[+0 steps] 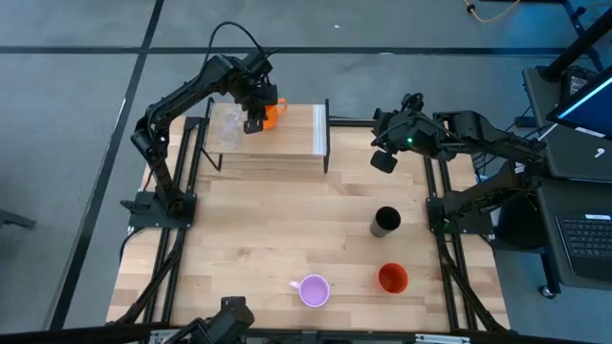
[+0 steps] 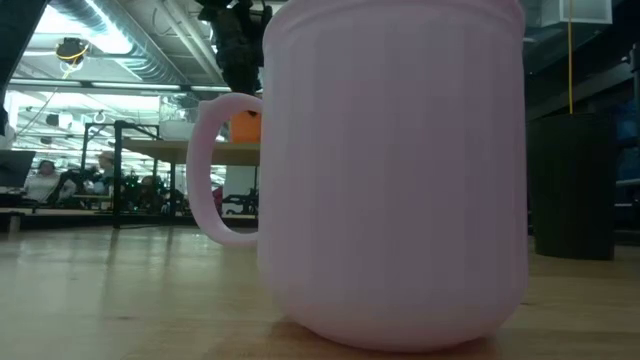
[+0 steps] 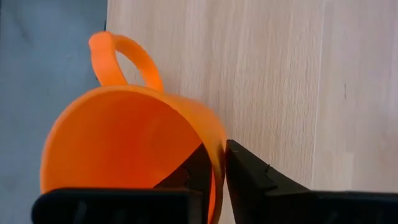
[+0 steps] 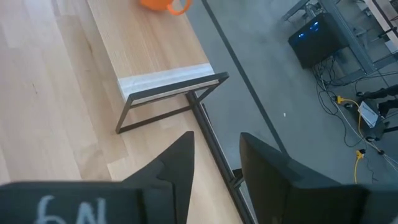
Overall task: Stack small to large cups/mugs on shelf
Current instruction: Put the orange mug on the shelf, then put the purple mug on the shelf
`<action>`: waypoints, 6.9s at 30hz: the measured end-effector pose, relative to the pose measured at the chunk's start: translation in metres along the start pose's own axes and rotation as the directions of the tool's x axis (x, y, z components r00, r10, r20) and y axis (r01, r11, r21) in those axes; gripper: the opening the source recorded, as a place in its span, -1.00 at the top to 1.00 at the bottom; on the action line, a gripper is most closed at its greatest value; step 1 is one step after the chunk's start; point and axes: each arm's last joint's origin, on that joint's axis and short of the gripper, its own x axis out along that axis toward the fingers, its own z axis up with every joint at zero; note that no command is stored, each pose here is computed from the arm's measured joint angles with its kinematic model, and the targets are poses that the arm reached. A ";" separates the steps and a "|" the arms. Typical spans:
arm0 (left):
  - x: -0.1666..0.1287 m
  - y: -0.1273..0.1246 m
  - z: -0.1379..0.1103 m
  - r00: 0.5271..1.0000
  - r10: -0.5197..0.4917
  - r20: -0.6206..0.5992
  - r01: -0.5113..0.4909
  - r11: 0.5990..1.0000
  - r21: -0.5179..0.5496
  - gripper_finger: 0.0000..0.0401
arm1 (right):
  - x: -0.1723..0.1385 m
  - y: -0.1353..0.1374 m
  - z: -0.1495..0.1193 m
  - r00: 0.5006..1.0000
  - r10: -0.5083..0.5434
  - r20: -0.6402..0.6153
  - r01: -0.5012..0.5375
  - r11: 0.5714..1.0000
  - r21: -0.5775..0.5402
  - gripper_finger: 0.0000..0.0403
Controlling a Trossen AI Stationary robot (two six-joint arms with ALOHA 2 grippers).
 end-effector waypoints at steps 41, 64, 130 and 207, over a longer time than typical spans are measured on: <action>-0.047 -0.013 0.020 0.979 0.205 0.016 -0.205 0.979 0.018 0.34 | 0.000 0.002 0.000 0.999 0.053 -0.001 -0.053 0.999 -0.001 0.36; -0.057 -0.195 0.067 0.888 -0.460 0.009 0.453 0.878 0.158 0.37 | -0.001 0.008 -0.001 0.963 0.270 -0.003 -0.267 0.955 0.132 0.36; 0.102 -0.470 0.036 0.868 -0.454 0.200 0.312 0.813 0.491 0.03 | -0.002 0.011 -0.003 0.933 0.358 -0.028 -0.345 0.916 0.207 0.36; 0.085 -0.387 0.073 0.998 -0.052 -0.031 0.060 0.916 0.397 0.99 | -0.002 0.011 -0.003 0.934 0.357 -0.029 -0.342 0.912 0.226 0.36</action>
